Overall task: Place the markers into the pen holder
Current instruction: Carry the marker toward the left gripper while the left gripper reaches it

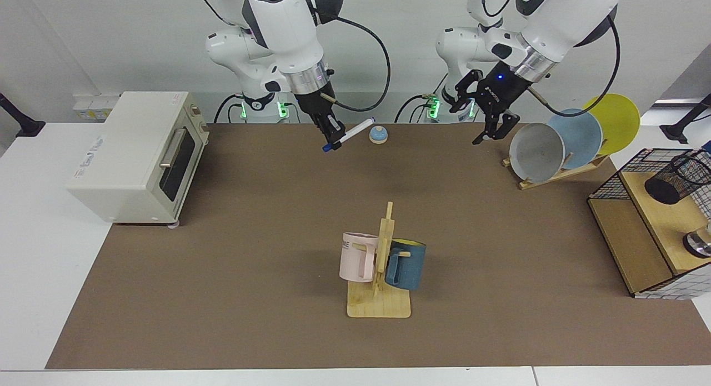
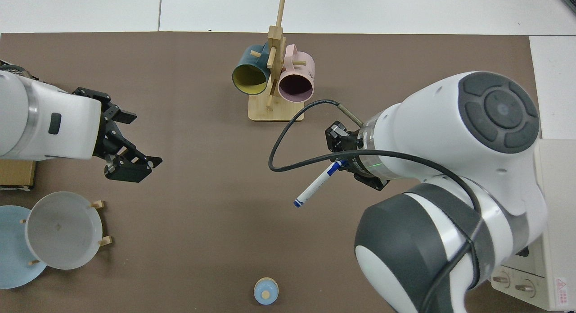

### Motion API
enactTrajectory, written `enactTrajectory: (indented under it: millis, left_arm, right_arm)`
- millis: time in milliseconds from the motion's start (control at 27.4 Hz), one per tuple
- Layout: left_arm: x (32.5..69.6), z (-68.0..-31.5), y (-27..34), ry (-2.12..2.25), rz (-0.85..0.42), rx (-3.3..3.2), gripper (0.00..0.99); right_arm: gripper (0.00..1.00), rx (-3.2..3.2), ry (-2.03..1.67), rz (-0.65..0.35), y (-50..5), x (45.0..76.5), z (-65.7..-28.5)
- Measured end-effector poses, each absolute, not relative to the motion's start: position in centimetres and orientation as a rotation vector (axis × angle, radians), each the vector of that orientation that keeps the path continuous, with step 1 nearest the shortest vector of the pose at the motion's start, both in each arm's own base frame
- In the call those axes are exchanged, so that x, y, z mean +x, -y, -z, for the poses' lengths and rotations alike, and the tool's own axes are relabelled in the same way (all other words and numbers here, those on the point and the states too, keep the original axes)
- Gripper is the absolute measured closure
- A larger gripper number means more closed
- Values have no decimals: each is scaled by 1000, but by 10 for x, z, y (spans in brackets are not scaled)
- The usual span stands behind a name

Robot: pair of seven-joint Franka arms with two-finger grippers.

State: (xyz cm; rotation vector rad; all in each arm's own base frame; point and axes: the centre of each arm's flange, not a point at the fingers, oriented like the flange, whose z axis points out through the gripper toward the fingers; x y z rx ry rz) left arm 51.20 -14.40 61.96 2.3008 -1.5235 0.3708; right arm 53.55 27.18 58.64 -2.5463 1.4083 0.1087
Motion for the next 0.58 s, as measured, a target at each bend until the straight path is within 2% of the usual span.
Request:
enactTrajectory:
  millis: [146,584]
  left_arm:
    - [492,-620,170,1565,-410,2256,0]
    - [447,-612,260,1551,-402,2275,0]
  right_arm:
    - [837,-2494,-1475,-110,-277,536,-586]
    - [837,-2469,-1521,-153,-317,521,-576]
